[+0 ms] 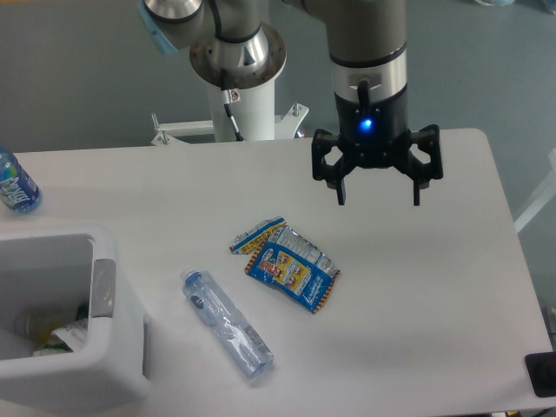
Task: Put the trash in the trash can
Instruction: 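Move the open gripper toward the blue-and-yellow snack wrapper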
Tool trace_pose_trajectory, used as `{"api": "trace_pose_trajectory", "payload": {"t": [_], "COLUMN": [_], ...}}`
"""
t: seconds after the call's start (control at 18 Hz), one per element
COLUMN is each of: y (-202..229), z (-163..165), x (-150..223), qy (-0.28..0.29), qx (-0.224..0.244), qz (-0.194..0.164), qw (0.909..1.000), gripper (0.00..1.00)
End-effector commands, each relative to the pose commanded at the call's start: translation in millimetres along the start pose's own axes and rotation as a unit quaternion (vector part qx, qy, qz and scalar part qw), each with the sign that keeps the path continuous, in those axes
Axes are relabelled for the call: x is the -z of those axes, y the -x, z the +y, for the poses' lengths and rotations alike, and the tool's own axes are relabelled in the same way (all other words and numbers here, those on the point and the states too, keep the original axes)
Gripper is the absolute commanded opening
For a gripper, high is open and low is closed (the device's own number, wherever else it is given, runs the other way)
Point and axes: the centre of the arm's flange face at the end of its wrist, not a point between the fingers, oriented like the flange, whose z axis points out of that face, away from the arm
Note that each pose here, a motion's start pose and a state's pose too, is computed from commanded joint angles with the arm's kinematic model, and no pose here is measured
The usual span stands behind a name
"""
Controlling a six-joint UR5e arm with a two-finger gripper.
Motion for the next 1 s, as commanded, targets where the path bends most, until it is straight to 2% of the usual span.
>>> {"api": "trace_pose_trajectory", "payload": {"t": [0.67,0.89,1.0], "y": [-3,-14,-22], "z": [8,18,25], "x": [-17,-46,-61], "qy": [0.011,0.017,0.02], "qx": [0.01,0.01,0.025], "qz": [0.012,0.018,0.021], "qw": [0.9998,0.9996,0.9993], "gripper": [1.0,1.0,1.0]}}
